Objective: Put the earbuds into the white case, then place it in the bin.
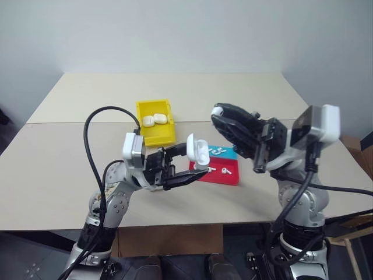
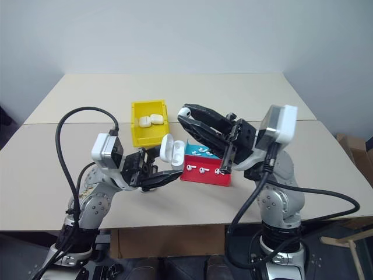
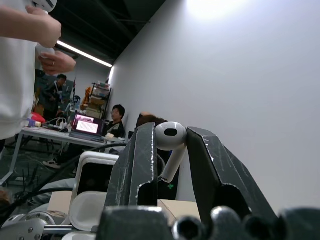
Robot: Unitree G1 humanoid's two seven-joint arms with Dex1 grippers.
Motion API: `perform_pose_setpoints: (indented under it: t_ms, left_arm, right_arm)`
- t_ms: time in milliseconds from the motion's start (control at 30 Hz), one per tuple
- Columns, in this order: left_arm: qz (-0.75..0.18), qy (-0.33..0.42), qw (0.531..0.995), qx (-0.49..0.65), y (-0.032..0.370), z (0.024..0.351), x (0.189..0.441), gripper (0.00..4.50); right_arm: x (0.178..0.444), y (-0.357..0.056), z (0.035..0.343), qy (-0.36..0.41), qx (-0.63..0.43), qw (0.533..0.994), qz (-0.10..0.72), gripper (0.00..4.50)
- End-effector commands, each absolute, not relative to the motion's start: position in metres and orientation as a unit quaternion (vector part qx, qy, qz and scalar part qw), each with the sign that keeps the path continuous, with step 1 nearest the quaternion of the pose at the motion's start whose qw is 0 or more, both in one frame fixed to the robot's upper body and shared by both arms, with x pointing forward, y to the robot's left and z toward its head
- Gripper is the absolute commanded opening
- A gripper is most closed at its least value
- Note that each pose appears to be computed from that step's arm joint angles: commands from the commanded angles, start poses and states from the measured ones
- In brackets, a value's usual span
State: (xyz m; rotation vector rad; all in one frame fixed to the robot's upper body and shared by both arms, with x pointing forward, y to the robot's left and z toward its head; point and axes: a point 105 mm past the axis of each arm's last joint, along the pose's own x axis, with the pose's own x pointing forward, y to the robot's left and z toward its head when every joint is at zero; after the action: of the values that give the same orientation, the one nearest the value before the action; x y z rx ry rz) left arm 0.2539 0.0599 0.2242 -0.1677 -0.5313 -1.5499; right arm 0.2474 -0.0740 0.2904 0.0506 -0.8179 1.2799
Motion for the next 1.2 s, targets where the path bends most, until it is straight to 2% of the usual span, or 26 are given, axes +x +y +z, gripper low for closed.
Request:
perform_pose_setpoints:
  t_ms: [33,1200]
  left_arm:
    - [-0.692,-0.255,0.672,-0.071,0.059,0.233,0.254,2.78]
    - [-0.680,-0.268,0.679,-0.068,0.060,0.232,0.258,2.78]
  right_arm:
    - [0.243,-0.073,0.291,-0.384,0.014,0.715,0.584,0.99]
    - [0.251,-0.070,0.267,-0.333,0.000,0.732,0.594,0.99]
